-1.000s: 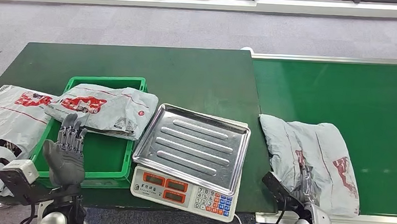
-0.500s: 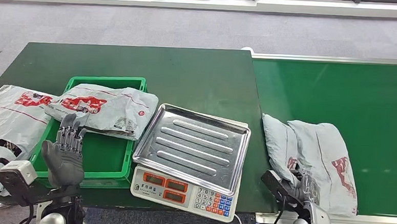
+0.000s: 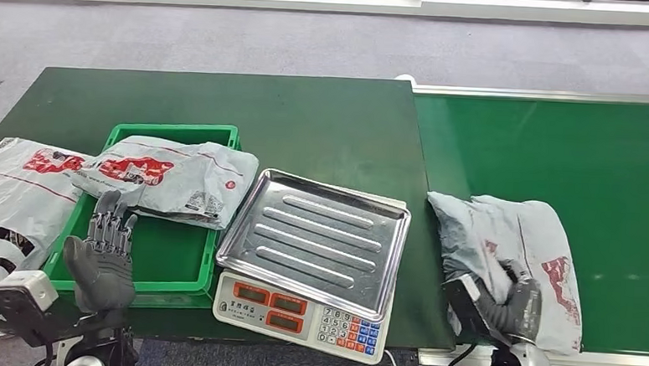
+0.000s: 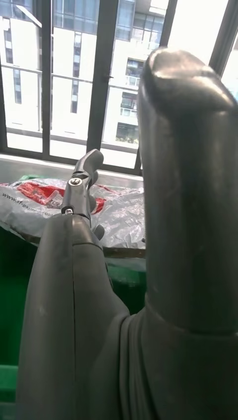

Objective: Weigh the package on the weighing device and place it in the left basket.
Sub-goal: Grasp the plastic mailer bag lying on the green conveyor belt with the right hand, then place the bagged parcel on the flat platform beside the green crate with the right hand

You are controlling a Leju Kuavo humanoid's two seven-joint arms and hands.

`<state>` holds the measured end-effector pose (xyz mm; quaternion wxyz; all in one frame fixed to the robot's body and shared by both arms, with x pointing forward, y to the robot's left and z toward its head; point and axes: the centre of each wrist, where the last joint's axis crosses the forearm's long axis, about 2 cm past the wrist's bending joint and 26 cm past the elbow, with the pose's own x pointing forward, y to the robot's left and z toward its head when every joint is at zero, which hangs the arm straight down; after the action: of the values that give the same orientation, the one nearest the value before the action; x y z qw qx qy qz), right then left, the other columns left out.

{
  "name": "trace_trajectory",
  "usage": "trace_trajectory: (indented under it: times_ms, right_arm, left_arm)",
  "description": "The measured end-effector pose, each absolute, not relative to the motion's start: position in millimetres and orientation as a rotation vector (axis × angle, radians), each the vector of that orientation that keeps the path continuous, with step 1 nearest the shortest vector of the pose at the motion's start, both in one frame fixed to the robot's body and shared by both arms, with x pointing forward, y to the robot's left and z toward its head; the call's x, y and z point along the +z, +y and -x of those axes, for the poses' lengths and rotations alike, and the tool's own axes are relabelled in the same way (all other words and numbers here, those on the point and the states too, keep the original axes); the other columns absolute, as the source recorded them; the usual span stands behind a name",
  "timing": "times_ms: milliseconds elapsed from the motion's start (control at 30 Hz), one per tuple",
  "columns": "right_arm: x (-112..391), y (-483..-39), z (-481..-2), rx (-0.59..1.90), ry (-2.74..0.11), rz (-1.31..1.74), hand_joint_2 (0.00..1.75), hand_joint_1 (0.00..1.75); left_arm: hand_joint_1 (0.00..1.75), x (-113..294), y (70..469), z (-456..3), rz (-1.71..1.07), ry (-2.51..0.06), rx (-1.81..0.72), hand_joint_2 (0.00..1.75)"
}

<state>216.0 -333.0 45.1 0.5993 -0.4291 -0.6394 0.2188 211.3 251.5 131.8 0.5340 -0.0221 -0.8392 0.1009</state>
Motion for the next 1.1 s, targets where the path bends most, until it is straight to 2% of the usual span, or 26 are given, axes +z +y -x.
trace_trajectory:
  times_ms: [200,433,1100]
  right_arm:
    - [100,-328,-208,0.282,-1.851,1.216,1.75,1.75]
    - [132,-314,-196,0.225,-2.078,1.326,1.75,1.75]
    - [155,-289,-197,0.134,-2.179,1.295,1.75,1.75]
  left_arm:
    - [0.0,131,251,-208,0.028,-2.015,0.268,0.0]
    - [0.0,131,252,-207,0.018,-2.028,0.295,0.0]
    - [0.0,130,252,-207,0.011,-2.027,0.302,0.0]
